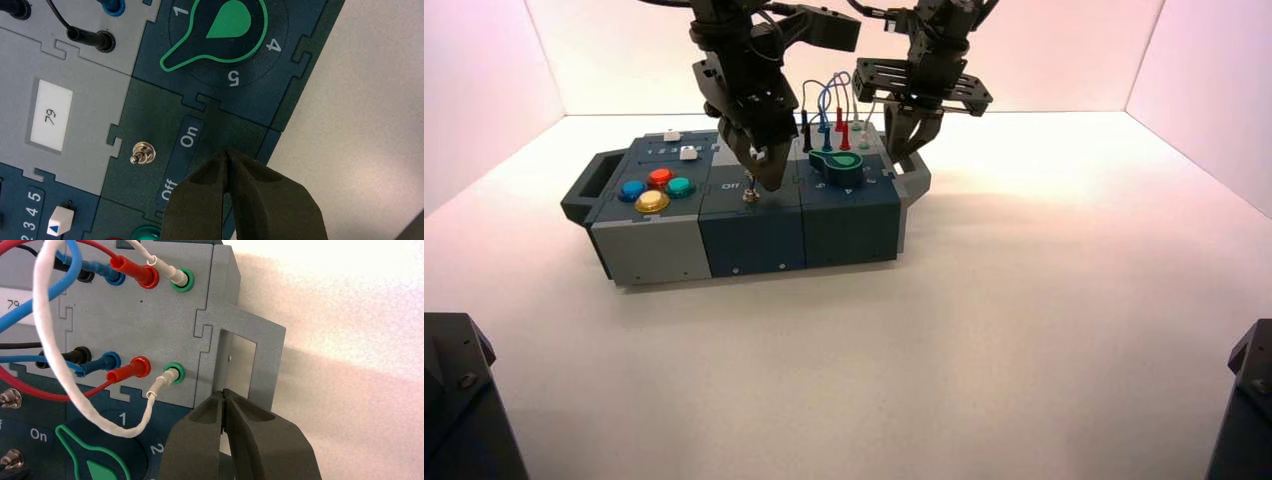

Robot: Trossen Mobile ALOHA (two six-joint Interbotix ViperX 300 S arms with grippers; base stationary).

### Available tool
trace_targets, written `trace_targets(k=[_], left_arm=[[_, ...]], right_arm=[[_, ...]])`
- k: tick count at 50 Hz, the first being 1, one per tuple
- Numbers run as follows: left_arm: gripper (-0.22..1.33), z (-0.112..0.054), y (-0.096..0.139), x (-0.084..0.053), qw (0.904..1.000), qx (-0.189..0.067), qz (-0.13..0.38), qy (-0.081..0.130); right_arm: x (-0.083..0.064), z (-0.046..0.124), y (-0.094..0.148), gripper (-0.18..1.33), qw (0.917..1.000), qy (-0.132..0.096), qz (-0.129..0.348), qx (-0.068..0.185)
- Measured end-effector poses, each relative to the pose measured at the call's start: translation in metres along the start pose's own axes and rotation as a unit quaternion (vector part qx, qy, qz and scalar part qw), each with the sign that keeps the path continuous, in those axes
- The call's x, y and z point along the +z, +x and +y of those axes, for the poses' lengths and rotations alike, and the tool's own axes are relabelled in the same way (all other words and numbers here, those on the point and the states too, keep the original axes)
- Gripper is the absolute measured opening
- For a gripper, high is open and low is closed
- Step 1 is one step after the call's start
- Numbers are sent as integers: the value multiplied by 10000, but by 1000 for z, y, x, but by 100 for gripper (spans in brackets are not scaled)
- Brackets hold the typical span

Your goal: Flip the bottom switch off with the left gripper.

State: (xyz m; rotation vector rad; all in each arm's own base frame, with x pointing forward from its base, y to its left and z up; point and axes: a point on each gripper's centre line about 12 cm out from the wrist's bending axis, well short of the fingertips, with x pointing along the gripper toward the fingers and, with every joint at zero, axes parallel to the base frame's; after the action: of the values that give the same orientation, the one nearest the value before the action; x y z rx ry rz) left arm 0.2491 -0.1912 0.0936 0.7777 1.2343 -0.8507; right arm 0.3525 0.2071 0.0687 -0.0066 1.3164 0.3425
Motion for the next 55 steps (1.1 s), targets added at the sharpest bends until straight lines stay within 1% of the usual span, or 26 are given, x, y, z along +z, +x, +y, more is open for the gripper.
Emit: trace_targets(k=[4, 7, 10, 30, 35, 41, 45, 55], left_arm=[[-16, -2, -1, -4, 10000, -27, 64, 6], [-16, 0, 0, -8, 9999, -41, 115, -56], [-16, 0, 1, -9, 9999, -46, 129, -71], [-16, 1, -1, -10, 9999, -44, 129, -86], [-16, 1, -2, -7, 9999, -38, 90, -82], [-16, -1, -5, 6, 10000, -18, 1, 27], [-16, 1, -5, 10, 10000, -6, -27, 28], [-16, 2, -3, 10, 10000, -10, 5, 40]], right_arm=[[0, 0, 0, -15, 10000, 7, -7, 4], [0, 0, 0, -15, 10000, 7, 0, 4], [0, 0, 0, -15, 10000, 7, 0, 4], [1, 0, 0, -15, 10000, 6, -7, 6], [0, 0, 0, -15, 10000, 6, 1, 5], [0, 0, 0, -15, 10000, 6, 1, 5], [0, 0, 0, -15, 10000, 6, 8, 5], [0, 0, 0, -15, 10000, 6, 8, 5]])
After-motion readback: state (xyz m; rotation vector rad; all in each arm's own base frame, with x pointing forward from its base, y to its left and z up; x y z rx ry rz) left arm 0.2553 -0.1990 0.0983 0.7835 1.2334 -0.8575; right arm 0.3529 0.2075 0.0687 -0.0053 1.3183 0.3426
